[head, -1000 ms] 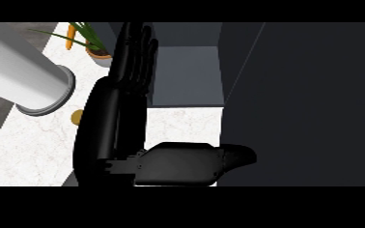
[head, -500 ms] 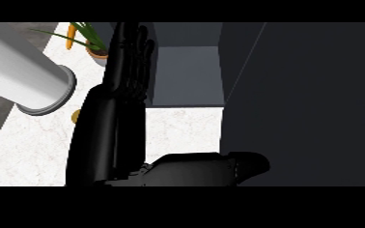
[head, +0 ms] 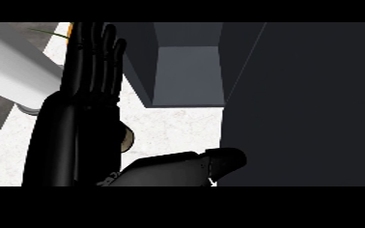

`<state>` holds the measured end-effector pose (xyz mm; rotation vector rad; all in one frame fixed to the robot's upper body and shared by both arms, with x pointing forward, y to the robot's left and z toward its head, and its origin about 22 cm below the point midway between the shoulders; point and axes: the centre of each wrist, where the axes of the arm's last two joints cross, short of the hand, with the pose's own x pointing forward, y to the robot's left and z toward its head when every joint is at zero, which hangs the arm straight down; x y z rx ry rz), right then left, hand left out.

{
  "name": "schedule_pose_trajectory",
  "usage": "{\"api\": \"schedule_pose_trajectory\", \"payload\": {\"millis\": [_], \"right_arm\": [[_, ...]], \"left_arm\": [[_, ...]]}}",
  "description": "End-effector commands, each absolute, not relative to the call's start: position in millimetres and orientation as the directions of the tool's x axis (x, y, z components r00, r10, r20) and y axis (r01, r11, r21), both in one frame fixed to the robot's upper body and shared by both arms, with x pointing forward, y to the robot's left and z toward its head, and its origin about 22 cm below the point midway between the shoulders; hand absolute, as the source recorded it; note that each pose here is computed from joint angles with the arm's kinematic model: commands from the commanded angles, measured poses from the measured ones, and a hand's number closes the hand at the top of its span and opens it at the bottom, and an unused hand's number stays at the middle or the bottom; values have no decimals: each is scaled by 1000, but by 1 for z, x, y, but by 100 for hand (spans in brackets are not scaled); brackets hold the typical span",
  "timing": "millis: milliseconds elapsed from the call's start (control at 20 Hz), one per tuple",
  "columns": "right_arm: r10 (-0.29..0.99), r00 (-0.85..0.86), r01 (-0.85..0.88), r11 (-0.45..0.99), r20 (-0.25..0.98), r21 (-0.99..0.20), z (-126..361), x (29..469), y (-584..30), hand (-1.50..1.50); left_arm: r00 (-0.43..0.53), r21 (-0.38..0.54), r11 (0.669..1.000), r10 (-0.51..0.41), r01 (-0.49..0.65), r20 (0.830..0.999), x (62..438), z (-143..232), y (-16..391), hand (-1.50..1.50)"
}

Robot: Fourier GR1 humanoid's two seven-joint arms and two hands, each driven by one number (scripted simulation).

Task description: Pick up the wine, place it into the cabinet and close the cabinet

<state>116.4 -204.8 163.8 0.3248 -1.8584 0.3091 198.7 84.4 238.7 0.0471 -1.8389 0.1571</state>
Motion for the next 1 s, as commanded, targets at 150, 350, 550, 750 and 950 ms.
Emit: {"api": "schedule_pose_trajectory", "payload": {"millis": [150,350,550,750,950], "right_arm": [[-98,-354,-383,922,930,-49,202,84,-212,-150],[-115,-360,-374,927,926,-30,209,72,-212,-150],[-111,-363,-380,924,925,-38,203,85,-210,-150],[-92,-359,-386,921,929,-57,198,84,-212,-150],[-116,-347,-400,916,931,-35,206,67,-211,-150]], "left_arm": [[-220,-66,984,29,-166,975,190,239,110,-150],[-203,-36,974,-10,-222,979,187,237,132,-150],[-210,-6,972,-45,-236,977,189,242,150,-150],[-192,-13,968,-36,-250,981,168,232,159,-150],[-173,-3,950,-54,-311,983,180,236,190,-150]]}}
